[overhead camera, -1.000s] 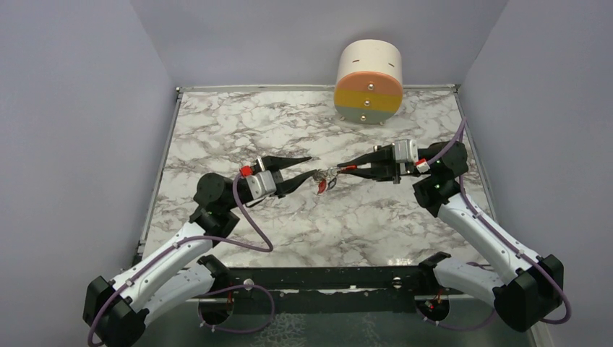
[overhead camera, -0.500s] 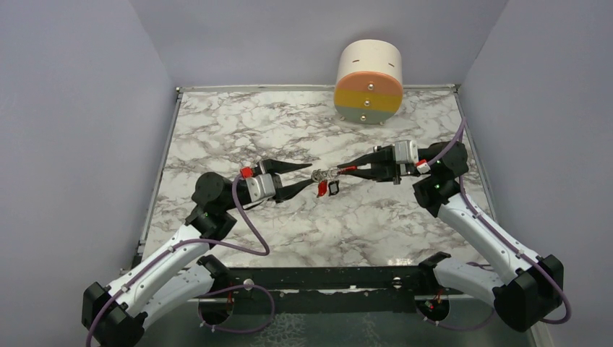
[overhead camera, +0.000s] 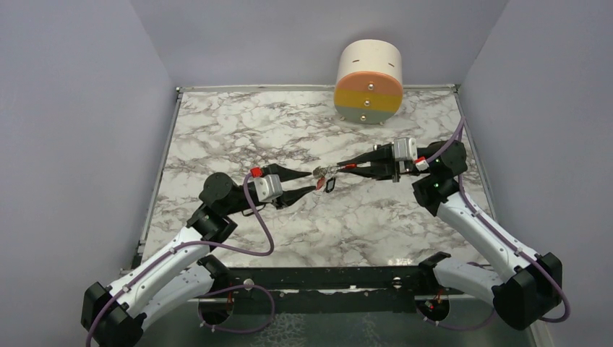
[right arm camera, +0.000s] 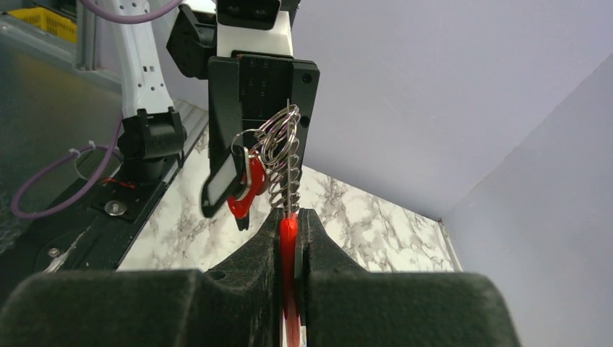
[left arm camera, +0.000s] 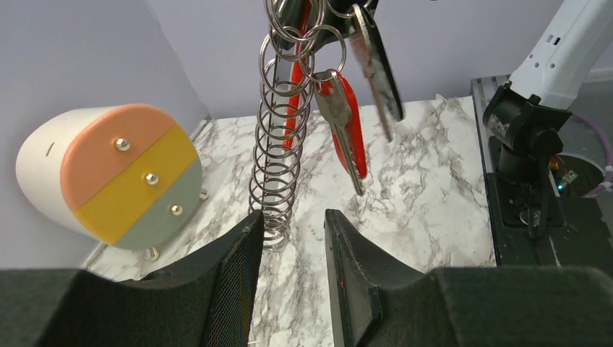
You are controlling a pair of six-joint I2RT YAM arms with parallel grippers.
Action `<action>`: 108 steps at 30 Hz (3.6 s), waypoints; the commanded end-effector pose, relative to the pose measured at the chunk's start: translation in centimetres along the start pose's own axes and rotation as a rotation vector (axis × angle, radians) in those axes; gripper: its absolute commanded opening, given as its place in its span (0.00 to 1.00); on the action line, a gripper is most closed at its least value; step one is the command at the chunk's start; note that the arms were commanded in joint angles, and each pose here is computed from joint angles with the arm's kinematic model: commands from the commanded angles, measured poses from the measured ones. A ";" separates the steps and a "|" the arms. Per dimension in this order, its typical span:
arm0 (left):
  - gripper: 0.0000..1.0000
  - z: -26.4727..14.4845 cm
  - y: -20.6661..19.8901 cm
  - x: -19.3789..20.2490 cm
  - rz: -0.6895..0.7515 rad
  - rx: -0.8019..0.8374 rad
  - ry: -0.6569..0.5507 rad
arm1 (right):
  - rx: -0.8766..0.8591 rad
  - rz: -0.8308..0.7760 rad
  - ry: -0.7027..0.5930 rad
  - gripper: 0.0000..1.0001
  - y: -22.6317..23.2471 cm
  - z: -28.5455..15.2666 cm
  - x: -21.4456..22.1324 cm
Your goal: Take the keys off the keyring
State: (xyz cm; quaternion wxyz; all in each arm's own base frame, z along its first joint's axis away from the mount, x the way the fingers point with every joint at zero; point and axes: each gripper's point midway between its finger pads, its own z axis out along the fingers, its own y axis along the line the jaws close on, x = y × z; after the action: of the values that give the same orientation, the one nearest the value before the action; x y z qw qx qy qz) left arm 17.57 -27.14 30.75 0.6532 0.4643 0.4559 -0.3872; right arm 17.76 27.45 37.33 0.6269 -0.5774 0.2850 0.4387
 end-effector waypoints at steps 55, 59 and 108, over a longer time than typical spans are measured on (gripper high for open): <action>0.40 2.8 2.4 -8.5 0.190 0.003 -0.305 | -0.024 -0.038 -0.034 0.02 -0.1 0.3 -1.5; 0.44 2.7 2.2 -9.2 0.195 0.003 -0.324 | -0.023 -0.041 -0.034 0.02 0.0 0.3 -1.6; 0.00 3.9 1.8 -9.2 0.027 0.035 -0.386 | 0.171 -0.022 0.027 0.37 -2.1 -0.6 0.6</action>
State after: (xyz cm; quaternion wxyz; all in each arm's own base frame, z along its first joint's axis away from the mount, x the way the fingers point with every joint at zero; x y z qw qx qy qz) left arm 16.90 -30.82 37.78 0.6844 0.4491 0.3205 -0.4767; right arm 18.41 27.33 38.80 0.6558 -0.5617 0.2787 0.4205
